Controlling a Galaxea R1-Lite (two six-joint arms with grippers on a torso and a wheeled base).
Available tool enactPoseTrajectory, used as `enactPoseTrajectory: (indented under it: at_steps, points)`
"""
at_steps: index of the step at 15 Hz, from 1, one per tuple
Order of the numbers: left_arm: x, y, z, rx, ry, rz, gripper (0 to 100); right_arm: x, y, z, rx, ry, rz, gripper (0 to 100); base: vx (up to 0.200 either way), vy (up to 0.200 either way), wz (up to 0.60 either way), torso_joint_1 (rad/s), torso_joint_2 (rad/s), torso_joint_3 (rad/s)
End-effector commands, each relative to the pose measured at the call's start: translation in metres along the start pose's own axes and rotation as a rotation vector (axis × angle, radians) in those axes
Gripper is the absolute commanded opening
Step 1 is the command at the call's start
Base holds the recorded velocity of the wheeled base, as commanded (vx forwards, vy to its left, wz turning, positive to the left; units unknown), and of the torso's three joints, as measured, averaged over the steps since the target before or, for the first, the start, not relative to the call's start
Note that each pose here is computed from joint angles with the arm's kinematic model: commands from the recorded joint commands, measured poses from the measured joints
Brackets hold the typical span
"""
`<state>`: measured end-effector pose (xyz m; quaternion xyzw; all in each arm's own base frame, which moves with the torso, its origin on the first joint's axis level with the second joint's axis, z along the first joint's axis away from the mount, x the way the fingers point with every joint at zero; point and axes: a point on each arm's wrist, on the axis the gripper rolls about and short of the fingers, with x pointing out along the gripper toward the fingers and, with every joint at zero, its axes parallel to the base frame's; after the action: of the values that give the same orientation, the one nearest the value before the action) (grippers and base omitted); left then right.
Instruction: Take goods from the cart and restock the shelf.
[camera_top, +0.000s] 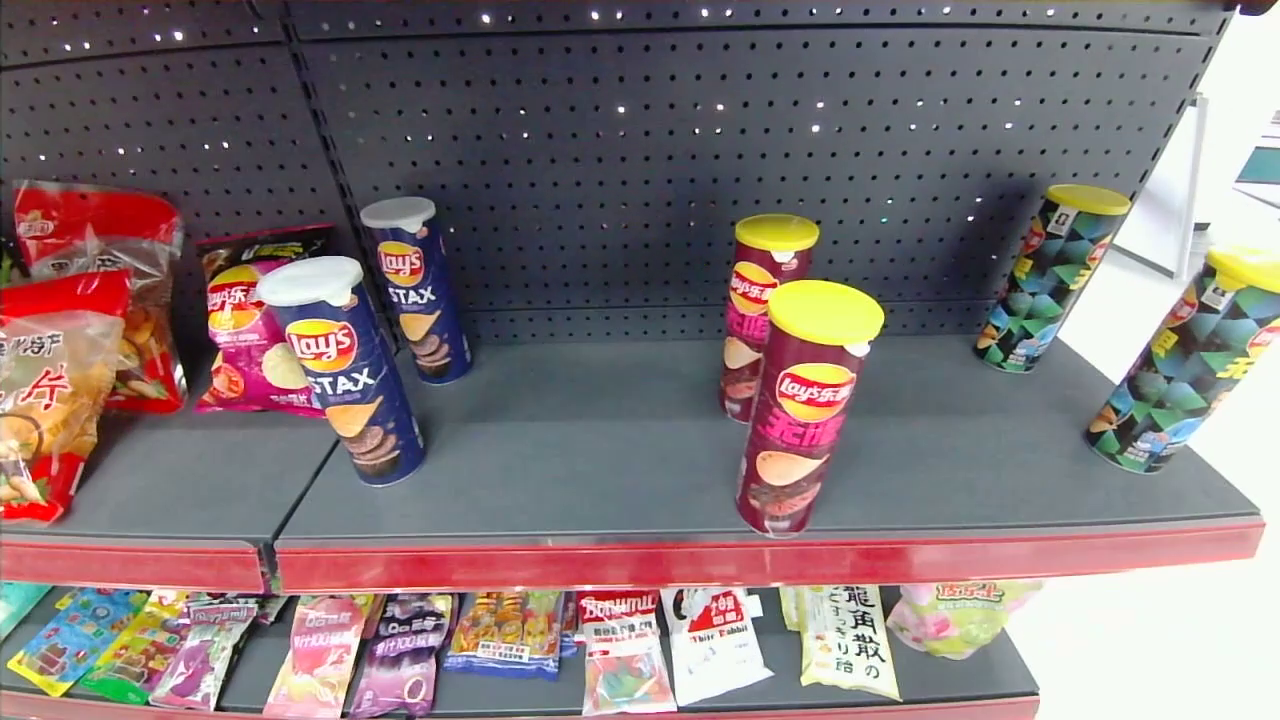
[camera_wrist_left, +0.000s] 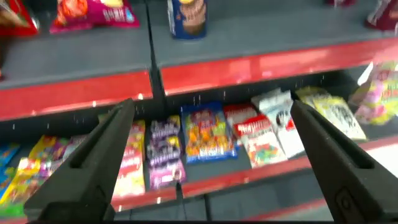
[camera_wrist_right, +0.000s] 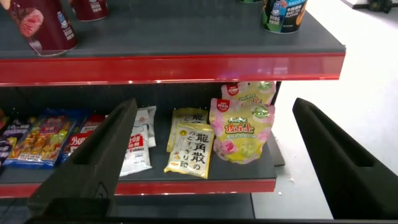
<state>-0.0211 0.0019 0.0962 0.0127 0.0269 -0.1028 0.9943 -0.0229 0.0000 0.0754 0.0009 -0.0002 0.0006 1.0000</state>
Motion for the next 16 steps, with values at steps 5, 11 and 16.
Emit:
enactPoseTrajectory:
  at_steps: [5,11,16]
  points:
    - [0.0062,0.0,-0.0117,-0.009,0.046,0.231,100,0.0001,0.0,0.0001,0.0,0.0,0.002,100,0.0,0.0,0.0,0.0,0.0,0.0]
    - [0.0001,-0.0051,-0.0205,-0.004,-0.053,0.099,100,0.0001,0.0,0.0001,0.001,0.0,0.0,100,0.0,0.0,0.0,0.0,0.0,0.0]
    - [0.0,-0.0042,-0.0202,-0.042,-0.057,0.138,100,0.0001,0.0,0.0001,0.001,0.0,0.0,100,0.0,0.0,0.0,0.0,0.0,0.0]
